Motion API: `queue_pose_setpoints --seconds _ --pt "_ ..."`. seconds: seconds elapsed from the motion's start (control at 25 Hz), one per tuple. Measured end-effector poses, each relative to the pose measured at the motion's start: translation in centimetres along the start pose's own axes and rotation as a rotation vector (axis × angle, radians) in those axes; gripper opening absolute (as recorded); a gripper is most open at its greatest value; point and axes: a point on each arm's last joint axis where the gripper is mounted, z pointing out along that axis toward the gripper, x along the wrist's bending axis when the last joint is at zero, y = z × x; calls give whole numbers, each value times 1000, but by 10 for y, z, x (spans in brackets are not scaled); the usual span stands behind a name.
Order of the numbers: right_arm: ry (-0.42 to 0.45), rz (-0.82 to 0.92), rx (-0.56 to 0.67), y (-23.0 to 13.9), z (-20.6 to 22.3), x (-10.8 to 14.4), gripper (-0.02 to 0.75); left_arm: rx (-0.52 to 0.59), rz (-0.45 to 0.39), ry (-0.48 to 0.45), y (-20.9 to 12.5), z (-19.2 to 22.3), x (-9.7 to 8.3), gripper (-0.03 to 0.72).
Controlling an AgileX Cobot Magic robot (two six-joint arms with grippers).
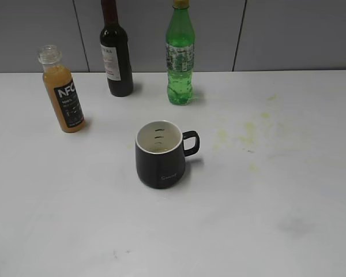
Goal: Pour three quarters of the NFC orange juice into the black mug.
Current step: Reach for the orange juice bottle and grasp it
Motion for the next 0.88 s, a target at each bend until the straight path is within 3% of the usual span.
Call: queue_pose_setpoints --seconds 0.08,0.16,0.72,0.88 --pt "0 0 0 0 0 0 593 0 0 -1 0 0 0 585" --pt "0 0 0 0 0 0 593 0 0 -1 0 0 0 625" --pt "0 0 0 0 0 0 593 0 -1 -2 0 0 0 646" --pt "0 0 0 0 0 0 593 -59 -2 0 12 -2 1 646"
